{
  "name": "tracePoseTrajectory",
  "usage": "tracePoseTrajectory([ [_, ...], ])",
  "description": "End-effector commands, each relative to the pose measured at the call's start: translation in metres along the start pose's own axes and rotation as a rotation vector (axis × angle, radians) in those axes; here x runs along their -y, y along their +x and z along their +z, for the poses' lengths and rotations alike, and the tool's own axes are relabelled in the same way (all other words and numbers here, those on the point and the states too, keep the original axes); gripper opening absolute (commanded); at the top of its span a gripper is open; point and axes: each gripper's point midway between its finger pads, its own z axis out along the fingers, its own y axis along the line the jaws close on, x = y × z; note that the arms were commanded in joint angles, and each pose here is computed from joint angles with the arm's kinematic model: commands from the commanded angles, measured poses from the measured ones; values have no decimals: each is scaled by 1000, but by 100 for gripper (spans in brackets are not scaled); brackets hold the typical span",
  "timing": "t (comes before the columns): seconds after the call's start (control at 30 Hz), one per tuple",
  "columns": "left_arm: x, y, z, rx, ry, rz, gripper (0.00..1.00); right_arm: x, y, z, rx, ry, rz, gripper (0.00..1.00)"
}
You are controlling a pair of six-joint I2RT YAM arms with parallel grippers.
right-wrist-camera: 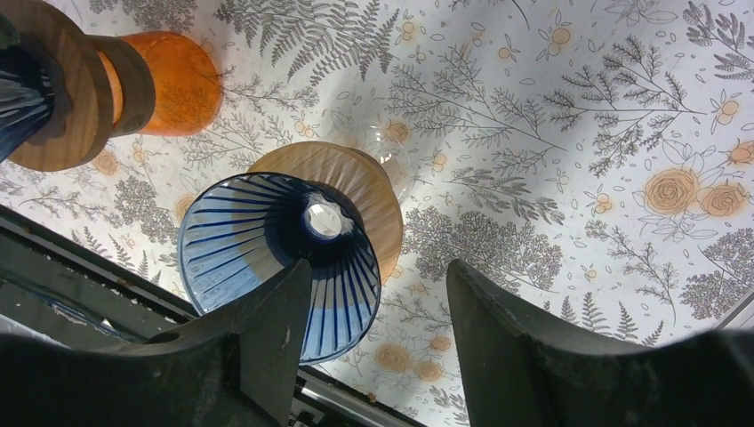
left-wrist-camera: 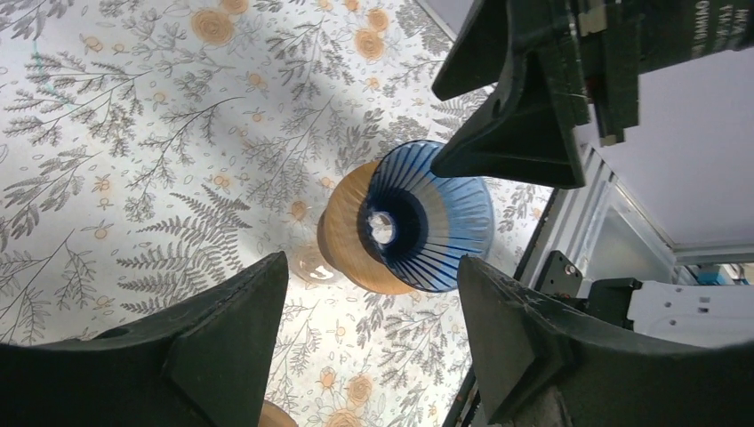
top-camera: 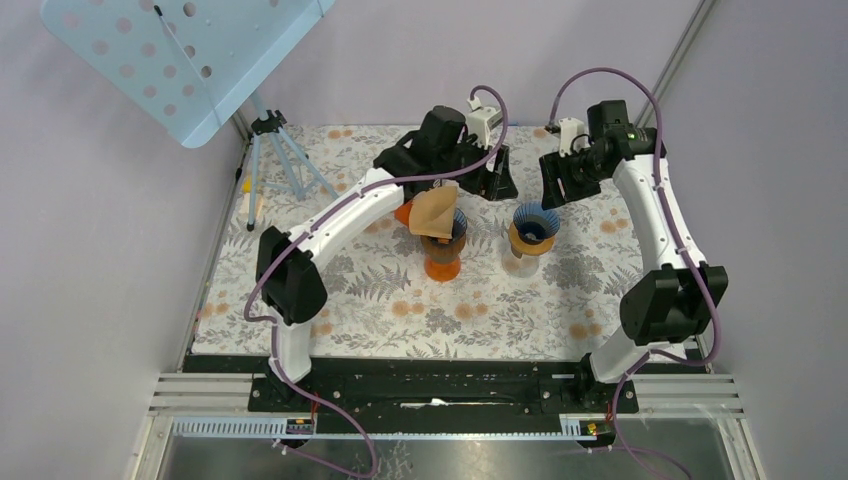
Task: Place the coffee filter in the dripper
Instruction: Place the coffee dripper in the dripper holder, then adjust the coffee filter in the coffee dripper.
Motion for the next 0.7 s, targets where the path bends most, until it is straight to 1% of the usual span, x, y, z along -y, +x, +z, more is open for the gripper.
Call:
tracePoseTrajectory([
  [0.0,43,-38,-29,98,117,54,75,-10,-9,-18,69,-20,-12,64],
  [0.2,52,-35,-31,82,169,42,75,-11,-6,-15,68,-29,-14,65],
  [0.27,57,-38,-39,94,173,68,75,-12,-6,-16,73,-30,-17,65],
  [0.37,61,-44,-58,111,149,144,75,-13,-7,-18,84,-36,-22,65],
  [0.5,49,-39,-86,96,38,279,70,-15,-5,-20,97,-33,-32,65],
  [0.67,18,-16,-114,9,-142,388,67,-16,-1,-20,110,-27,-37,65],
])
